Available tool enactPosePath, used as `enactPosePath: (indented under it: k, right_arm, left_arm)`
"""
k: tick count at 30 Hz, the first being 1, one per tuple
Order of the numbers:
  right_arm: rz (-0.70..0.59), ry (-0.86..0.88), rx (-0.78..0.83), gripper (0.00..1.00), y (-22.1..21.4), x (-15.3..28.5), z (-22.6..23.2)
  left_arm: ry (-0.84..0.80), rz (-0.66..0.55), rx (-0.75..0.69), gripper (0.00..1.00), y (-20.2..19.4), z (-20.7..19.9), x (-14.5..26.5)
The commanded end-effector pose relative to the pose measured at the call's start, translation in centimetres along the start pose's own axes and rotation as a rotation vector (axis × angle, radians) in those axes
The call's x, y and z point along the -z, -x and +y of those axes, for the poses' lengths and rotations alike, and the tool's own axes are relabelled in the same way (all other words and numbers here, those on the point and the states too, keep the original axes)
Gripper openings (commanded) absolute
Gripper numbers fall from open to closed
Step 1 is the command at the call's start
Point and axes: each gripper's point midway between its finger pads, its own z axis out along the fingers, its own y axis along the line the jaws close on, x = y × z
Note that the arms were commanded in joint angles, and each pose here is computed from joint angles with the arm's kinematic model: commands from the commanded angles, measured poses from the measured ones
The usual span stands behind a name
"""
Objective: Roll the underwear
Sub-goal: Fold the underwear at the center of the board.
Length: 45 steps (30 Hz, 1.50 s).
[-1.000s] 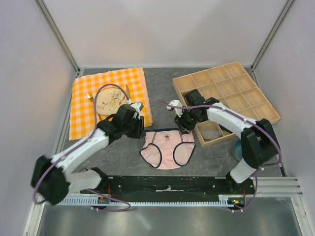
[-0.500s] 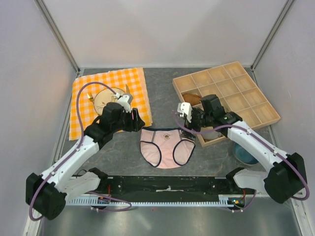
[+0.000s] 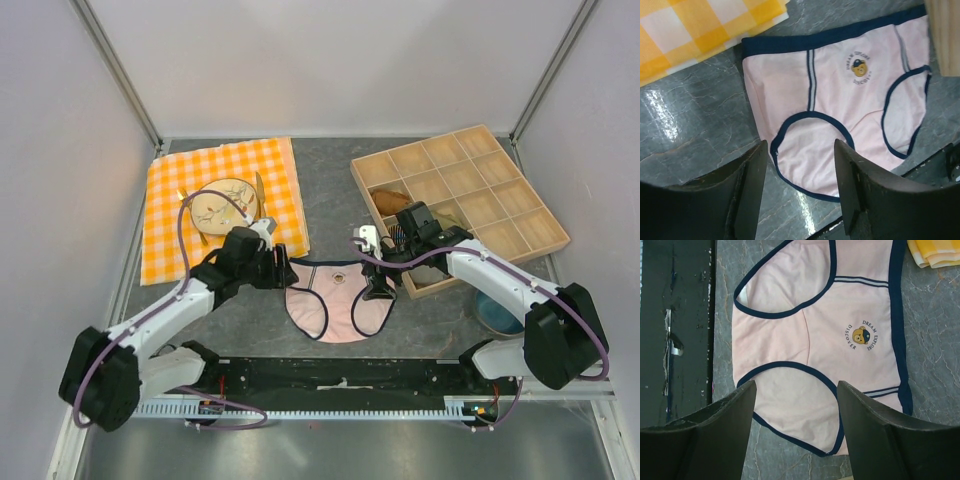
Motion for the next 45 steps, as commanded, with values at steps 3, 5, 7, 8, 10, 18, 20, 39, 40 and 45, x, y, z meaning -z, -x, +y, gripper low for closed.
enactPosePath:
  k: [3, 5, 7, 8, 10, 18, 20, 39, 40, 45]
  right_arm:
    - [-0.052, 0.03, 0.054, 0.73, 1.9, 0.3, 0.6]
    - [-0.053, 0.023, 0.057, 0.73, 2.0, 0.4, 0.5]
    - [-0.057, 0.026, 0.046, 0.73, 2.2, 0.5, 0.6]
    - [-0.063, 0.031, 0.041, 0.72, 2.4, 0.5, 0.7]
    - [-0.066, 0.032, 0.034, 0.73, 2.6, 0.6, 0.8]
    - [-0.06, 0.048, 0.03, 0.73, 2.7, 0.6, 1.2]
    - [-0.059, 0.049, 0.031, 0.73, 2.8, 0.6, 1.1]
    - [-0.08, 0.055, 0.054, 0.74, 4.0, 1.5, 2.0]
    - [-0.081, 0.051, 0.059, 0.74, 4.1, 1.6, 1.9]
    - [-0.086, 0.041, 0.068, 0.75, 4.4, 1.9, 2.0]
  left_arm:
    - [0.041, 0.04, 0.025, 0.62, 1.2, 0.7, -4.0]
    - [0.089, 0.074, 0.025, 0.62, 0.8, 2.1, -5.1]
    - [0.101, 0.071, 0.033, 0.62, 1.1, 2.9, -5.7]
    - [0.099, 0.082, 0.039, 0.59, 0.7, 3.2, -6.0]
    - [0.098, 0.109, 0.051, 0.56, 0.1, 3.7, -6.4]
    - [0.092, 0.092, 0.068, 0.11, 0.2, 4.2, -6.0]
    - [0.099, 0.09, 0.07, 0.02, 0.1, 4.3, -5.7]
    - [0.102, -0.098, 0.11, 0.02, 4.5, 1.2, 2.4]
    - [0.069, -0.081, 0.111, 0.02, 4.5, 0.5, 2.4]
    - [-0.027, -0.016, 0.147, 0.02, 5.4, -1.9, 1.1]
